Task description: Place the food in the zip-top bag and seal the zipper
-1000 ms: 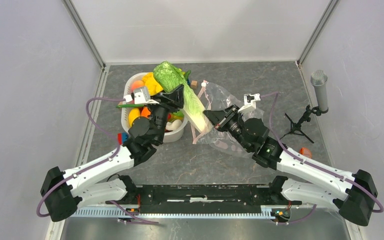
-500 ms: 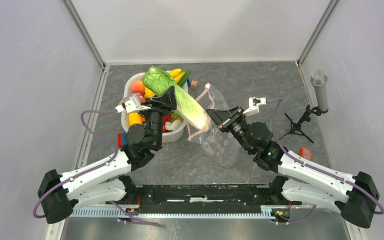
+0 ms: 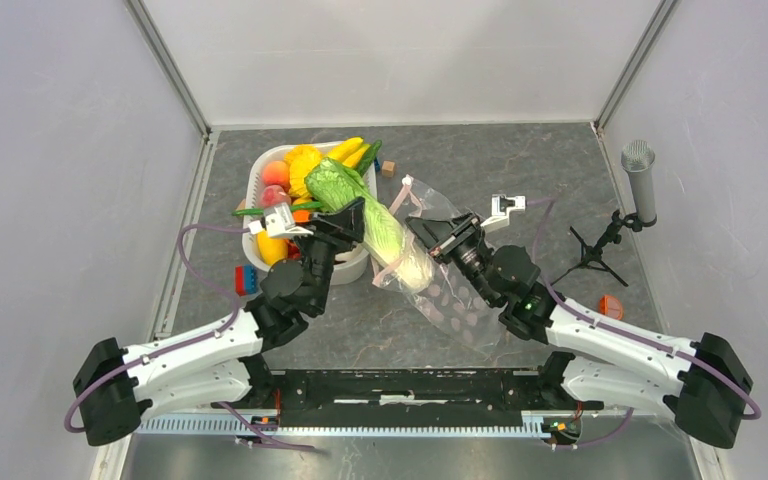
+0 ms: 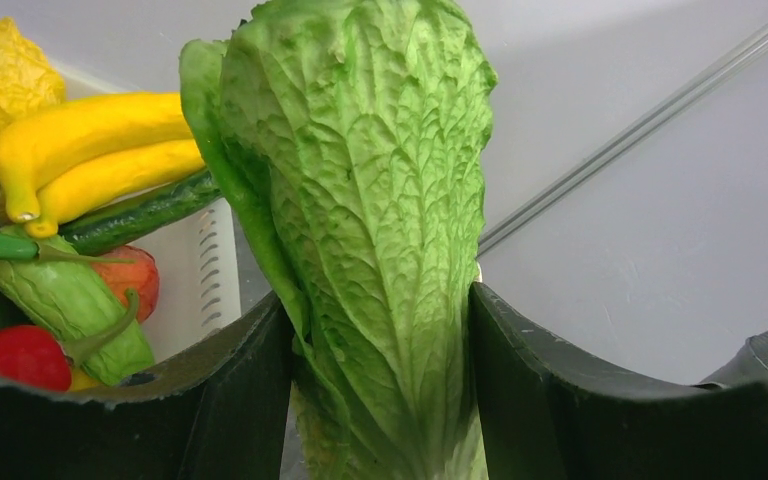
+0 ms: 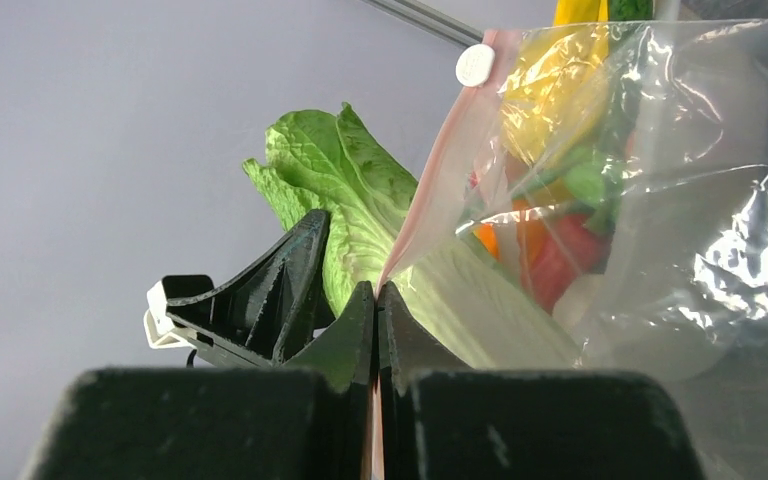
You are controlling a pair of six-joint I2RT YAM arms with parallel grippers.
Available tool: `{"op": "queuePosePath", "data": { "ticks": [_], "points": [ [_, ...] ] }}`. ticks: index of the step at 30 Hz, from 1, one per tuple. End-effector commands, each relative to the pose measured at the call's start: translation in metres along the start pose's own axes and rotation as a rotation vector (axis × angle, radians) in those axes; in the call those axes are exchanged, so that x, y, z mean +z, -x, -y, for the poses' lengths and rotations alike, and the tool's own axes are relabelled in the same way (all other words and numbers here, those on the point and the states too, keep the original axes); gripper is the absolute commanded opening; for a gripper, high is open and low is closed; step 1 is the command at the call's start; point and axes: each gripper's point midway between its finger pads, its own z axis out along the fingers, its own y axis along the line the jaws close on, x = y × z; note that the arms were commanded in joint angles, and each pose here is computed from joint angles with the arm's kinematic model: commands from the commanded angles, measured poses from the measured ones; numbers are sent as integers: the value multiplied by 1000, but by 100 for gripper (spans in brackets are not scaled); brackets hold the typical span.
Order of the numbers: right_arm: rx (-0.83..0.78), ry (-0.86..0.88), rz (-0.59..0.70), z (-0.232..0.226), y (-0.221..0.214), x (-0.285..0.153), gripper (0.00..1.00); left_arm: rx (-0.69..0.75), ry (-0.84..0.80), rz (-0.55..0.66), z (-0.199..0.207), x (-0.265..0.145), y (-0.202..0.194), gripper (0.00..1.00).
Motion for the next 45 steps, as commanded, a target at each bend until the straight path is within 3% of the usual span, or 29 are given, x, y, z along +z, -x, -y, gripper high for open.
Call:
{"op": "queuePosePath", "data": {
  "ticks": [1,6,12,17,22,25,29,33,37,42,45],
  "points": [
    [57,89,30,-23,8,3,0,-108,-64,-22,25,-2,6,20],
    [-30,46,31,-12,7,5,0,-54,-102,-120,44,-4,3,34],
    [-259,165,35,-29,10,0,0,-64,-47,-129,40,-6,23,29],
    [-442,406,84,-46,4,-21,0,-140,-81,-173,55,-6,22,29],
    [-553,540,-16,-51,-23,-33,0,-124,-127,-136,64,-4,36,31],
    [-585,499,-70,-54,-27,-26,0,-57,-150,-127,64,-4,37,32],
    [-597,195,-121,-30,-12,-3,0,63,-96,-118,41,1,23,33],
    [-605,270,-145,-57,-10,-10,0,131,-14,-68,9,2,15,32],
    [-616,189,-253,-43,-24,-3,0,160,-51,-35,15,3,20,30],
    [-602,153,-255,-19,-34,3,0,86,-121,-76,33,3,12,31],
    [-692,71,-235,2,-28,9,0,24,-191,-136,59,-1,16,31]
  ]
}}
